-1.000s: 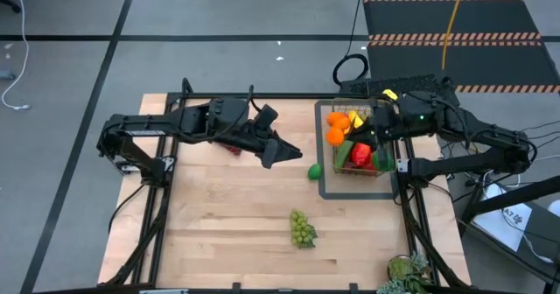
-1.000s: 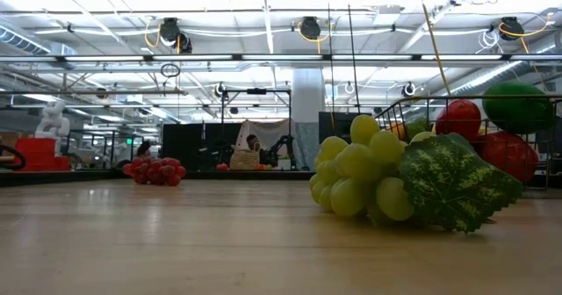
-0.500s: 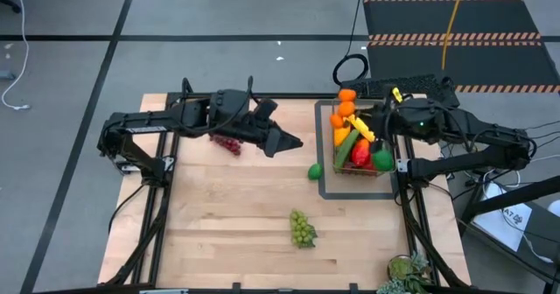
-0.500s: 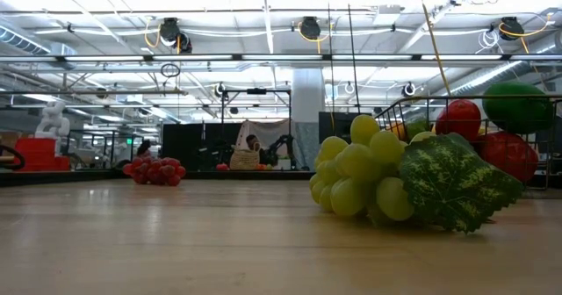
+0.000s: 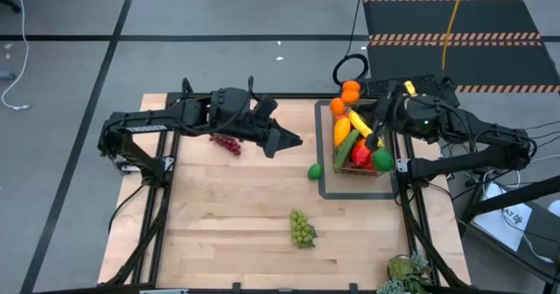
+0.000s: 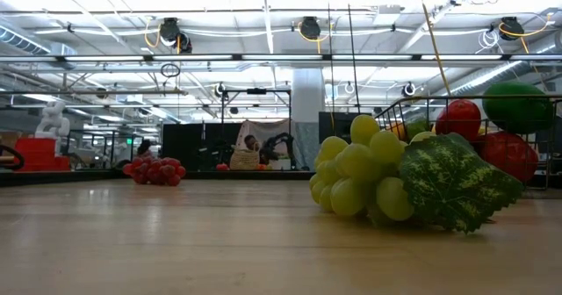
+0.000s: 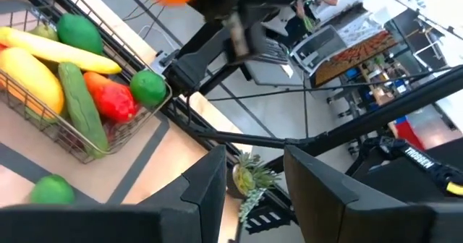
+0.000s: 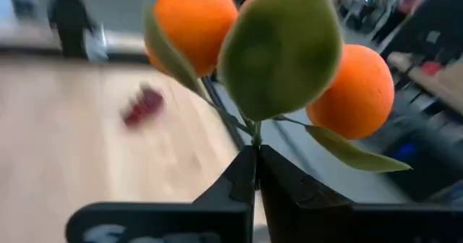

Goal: Build produce basket
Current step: Put the tangerine into the wire basket

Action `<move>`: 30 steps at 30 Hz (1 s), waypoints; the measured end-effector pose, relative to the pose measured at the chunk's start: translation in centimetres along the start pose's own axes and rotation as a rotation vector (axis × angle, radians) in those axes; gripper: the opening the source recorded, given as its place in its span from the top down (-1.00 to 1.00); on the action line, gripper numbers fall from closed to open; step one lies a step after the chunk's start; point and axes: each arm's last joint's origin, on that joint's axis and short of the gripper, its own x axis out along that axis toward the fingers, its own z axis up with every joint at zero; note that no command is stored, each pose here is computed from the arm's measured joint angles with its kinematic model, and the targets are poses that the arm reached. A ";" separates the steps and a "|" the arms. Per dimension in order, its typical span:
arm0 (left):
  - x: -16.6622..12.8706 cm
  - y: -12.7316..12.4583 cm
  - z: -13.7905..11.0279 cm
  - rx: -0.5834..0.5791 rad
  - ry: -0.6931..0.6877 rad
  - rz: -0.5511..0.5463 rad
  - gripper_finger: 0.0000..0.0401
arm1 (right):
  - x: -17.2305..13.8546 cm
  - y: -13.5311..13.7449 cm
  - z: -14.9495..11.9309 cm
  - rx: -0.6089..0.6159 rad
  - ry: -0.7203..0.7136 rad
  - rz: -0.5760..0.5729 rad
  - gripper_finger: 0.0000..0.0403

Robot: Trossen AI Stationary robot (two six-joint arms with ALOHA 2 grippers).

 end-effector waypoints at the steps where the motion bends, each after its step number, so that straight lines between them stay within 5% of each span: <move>1: 0.0 0.0 0.0 0.011 0.000 0.001 0.30 | -0.1 0.0 0.2 0.073 -0.023 0.023 0.97; 11: 0.0 0.3 -0.1 0.206 0.044 -0.005 0.30 | -0.7 0.0 1.1 0.635 -0.098 0.191 0.97; 18: -0.6 1.1 -0.4 0.202 0.166 -0.011 0.30 | -0.7 0.1 0.8 1.064 -0.018 0.222 0.97; 30: -0.8 0.9 -1.5 0.300 0.239 0.003 0.30 | -1.0 0.7 -3.1 1.235 0.393 0.025 0.97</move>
